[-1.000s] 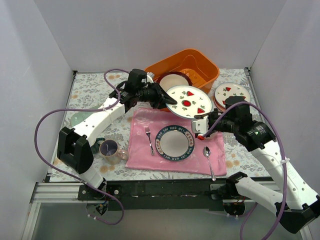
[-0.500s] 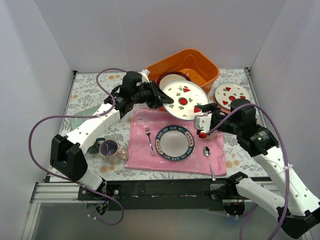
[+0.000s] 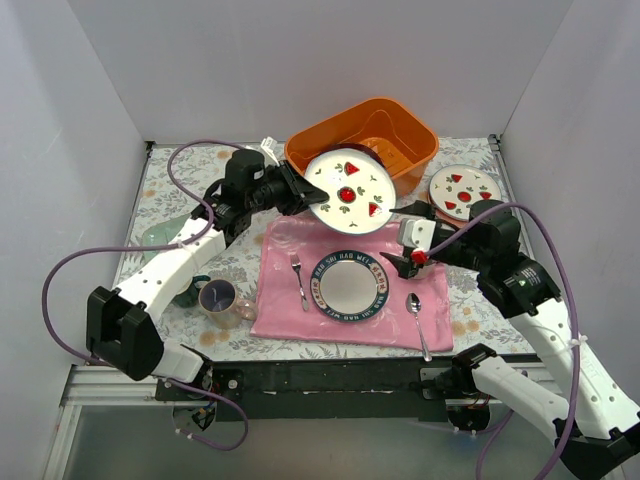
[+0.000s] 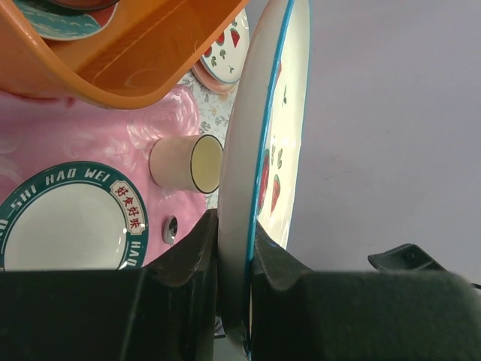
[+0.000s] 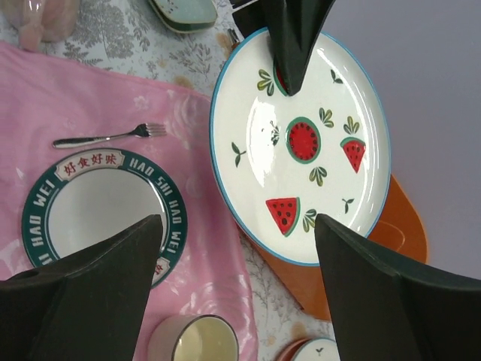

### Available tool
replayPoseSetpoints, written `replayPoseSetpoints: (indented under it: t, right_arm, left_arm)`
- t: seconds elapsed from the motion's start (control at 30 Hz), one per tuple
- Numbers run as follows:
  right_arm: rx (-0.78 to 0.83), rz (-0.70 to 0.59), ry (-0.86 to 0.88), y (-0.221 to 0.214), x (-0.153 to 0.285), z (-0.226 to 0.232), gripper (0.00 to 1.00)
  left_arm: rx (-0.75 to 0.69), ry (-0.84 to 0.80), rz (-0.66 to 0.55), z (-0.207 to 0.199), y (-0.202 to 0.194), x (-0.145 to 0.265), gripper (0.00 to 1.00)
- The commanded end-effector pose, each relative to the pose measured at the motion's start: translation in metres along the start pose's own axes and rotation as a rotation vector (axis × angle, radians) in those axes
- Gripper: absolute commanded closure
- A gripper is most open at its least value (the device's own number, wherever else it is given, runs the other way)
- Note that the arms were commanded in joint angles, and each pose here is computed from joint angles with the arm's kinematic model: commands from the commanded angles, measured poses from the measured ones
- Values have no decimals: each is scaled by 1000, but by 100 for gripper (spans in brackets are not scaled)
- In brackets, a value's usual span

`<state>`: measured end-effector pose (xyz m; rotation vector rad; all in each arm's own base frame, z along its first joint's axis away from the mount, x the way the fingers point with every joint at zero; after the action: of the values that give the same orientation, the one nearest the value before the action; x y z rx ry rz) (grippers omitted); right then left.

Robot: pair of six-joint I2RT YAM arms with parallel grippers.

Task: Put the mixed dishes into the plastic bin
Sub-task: Pick up the plate at the center of the board.

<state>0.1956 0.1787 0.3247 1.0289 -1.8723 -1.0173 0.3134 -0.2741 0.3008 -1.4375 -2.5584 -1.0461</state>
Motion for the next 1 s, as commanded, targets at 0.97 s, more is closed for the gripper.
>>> replayPoseSetpoints:
  t: [0.97]
  right_arm:
    - [-1264,-305,-524,-15,-8,-79,5]
  left_arm:
    - [-234,-218,-283,-60,36,71,100]
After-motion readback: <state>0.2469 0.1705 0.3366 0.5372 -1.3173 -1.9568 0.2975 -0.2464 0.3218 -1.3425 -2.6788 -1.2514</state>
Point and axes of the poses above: each gripper's point midway between its finger pads, its own x axis back along the fingers, its own z axis along the line the jaws close on, y = z × x, the point moved 3 cm from there along x, back along the fingers, and after that the axes turned 14 degrees about -x, right-handed, at the moved point
